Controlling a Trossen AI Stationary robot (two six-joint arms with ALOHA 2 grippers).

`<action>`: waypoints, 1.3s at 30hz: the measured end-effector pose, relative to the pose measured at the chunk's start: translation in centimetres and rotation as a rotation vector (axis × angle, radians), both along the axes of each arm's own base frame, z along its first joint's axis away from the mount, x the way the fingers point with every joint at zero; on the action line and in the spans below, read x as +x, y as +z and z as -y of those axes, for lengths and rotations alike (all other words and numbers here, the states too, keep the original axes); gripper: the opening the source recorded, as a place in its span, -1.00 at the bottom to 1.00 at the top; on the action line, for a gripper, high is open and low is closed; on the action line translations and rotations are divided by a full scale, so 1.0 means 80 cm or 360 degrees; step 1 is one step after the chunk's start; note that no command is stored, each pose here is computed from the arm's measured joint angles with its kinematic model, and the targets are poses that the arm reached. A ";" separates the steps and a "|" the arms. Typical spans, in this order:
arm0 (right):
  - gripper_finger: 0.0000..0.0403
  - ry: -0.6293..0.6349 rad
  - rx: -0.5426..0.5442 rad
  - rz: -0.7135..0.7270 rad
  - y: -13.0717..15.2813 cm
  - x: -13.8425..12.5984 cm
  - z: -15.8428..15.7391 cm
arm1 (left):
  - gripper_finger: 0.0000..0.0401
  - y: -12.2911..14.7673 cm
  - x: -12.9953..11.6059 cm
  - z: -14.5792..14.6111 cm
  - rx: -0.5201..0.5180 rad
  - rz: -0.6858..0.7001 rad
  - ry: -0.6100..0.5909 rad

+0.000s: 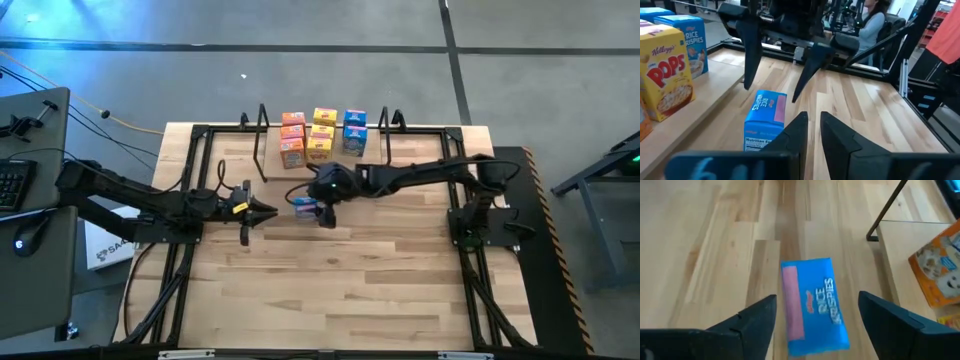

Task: Stack cereal on shelf
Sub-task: Put the blue cereal box on the shelf aligned with the other blue cereal boxes

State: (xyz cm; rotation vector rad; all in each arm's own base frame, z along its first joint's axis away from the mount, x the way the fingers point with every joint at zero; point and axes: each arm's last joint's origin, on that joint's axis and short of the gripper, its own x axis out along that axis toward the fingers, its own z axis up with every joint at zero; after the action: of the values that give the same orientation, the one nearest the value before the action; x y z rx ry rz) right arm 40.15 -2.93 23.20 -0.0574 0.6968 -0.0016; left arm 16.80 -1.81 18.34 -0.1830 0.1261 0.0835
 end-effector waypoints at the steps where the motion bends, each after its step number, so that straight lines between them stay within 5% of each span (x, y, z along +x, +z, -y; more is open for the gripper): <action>1: 0.35 0.0002 -0.0007 -0.0031 -0.002 0.004 0.002 | -0.80 -0.001 -0.001 0.000 -0.0001 0.0002 0.0001; 12: 0.30 0.0040 0.0088 -0.0196 -0.027 0.018 0.015 | -0.81 -0.006 -0.003 0.000 -0.0007 -0.0030 0.0003; 24: -0.41 0.0059 0.0106 -0.0176 -0.023 0.016 0.014 | -0.85 -0.011 -0.004 -0.002 0.0039 -0.0100 0.0061; 31: -0.45 0.0089 0.0033 -0.0097 0.030 -0.010 0.014 | -0.93 -0.012 -0.004 -0.002 0.0082 -0.0114 0.0054; 39: -0.46 -0.0074 -0.0190 -0.0210 0.100 -0.089 0.058 | -1.00 -0.012 -0.004 -0.002 0.0081 -0.0119 0.0047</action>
State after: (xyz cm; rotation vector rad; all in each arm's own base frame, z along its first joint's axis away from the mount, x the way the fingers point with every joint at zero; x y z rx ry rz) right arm 33.05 -7.56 31.19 -0.1568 0.8297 -0.0846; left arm 16.45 -1.66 17.35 -0.1310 0.1958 0.1231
